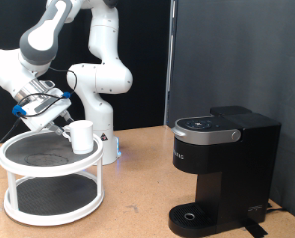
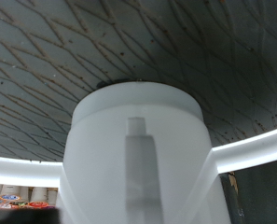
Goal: Make a cup of coffee with the keurig machine
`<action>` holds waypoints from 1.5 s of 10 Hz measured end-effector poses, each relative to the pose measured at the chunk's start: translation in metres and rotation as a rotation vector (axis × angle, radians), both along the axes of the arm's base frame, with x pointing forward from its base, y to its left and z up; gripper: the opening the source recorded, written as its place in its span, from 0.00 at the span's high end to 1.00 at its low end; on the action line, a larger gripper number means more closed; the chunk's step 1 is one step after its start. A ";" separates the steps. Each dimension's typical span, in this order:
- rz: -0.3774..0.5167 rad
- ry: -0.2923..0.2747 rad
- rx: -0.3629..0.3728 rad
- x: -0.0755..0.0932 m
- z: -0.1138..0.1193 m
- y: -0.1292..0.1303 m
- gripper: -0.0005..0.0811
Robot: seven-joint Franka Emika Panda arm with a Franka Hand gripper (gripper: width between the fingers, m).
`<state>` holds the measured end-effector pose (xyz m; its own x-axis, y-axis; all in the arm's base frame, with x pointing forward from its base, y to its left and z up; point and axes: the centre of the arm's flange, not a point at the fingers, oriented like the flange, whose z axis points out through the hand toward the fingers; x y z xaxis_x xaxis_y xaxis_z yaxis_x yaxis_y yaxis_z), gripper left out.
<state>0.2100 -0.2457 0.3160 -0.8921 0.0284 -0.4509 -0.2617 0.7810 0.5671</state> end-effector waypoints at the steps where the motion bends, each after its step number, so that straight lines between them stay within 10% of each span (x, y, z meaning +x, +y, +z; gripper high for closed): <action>1: -0.002 -0.001 0.000 0.000 0.000 0.000 0.54; 4: -0.014 -0.003 -0.004 0.001 0.000 -0.001 0.91; 10: -0.008 0.007 0.014 0.002 0.005 -0.002 0.99; 15: 0.056 0.010 0.076 0.008 0.053 -0.018 0.99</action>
